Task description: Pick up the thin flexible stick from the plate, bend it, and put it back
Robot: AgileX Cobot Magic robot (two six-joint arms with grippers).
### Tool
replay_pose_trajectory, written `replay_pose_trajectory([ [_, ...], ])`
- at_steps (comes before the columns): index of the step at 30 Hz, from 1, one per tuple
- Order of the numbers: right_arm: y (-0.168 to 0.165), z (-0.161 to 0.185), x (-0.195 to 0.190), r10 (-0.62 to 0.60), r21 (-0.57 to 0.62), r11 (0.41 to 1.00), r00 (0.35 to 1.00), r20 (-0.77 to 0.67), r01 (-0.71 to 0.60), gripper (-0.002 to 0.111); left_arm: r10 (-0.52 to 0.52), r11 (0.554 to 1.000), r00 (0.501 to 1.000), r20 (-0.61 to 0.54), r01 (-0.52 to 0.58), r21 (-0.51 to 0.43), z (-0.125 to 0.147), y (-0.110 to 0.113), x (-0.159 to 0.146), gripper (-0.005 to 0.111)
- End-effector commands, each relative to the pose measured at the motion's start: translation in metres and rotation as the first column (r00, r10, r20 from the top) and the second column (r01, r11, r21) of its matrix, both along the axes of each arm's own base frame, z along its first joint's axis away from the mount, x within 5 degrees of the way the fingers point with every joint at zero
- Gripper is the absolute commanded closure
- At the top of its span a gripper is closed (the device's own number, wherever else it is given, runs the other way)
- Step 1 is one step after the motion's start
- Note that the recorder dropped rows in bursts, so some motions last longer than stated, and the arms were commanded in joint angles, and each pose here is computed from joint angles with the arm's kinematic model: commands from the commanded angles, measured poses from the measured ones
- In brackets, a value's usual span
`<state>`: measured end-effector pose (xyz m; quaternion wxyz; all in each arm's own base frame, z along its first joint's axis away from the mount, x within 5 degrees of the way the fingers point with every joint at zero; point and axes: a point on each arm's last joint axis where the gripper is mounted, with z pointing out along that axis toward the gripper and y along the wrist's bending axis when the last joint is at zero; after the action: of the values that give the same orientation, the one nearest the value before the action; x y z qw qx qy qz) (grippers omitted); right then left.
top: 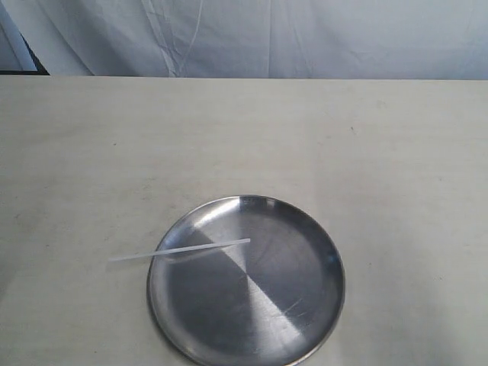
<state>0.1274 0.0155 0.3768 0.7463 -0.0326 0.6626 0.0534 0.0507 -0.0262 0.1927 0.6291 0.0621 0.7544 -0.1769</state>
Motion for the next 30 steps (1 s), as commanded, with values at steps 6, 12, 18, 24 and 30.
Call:
replay_pose_trajectory([
  [6,0.088,-0.062,0.188,-0.011,-0.289,0.786,0.455,-0.891,-0.547,0.109,-0.031,1.0,0.999,0.012,0.031,0.001,0.0,-0.001,-0.001,0.107],
  [12,0.179,-0.16,0.212,-0.068,-0.246,0.505,0.246,-0.967,-0.828,0.109,-0.031,1.0,0.999,0.012,0.031,0.001,0.0,-0.001,-0.001,0.107],
  [18,0.224,-0.211,0.2,-0.089,-0.235,0.354,0.217,-0.972,-0.905,0.109,-0.031,1.0,0.999,0.012,0.031,0.001,0.0,-0.001,-0.001,0.107],
  [24,0.243,-0.212,0.193,-0.023,-0.248,0.34,0.256,-0.966,-0.907,0.107,-0.031,1.0,0.999,0.012,0.031,0.001,0.0,-0.001,-0.001,0.107],
  [30,0.247,-0.211,0.194,0.013,-0.243,0.353,0.265,-0.964,-0.903,0.059,-0.031,1.0,0.999,0.012,0.031,0.001,0.0,-0.001,-0.001,0.107],
])
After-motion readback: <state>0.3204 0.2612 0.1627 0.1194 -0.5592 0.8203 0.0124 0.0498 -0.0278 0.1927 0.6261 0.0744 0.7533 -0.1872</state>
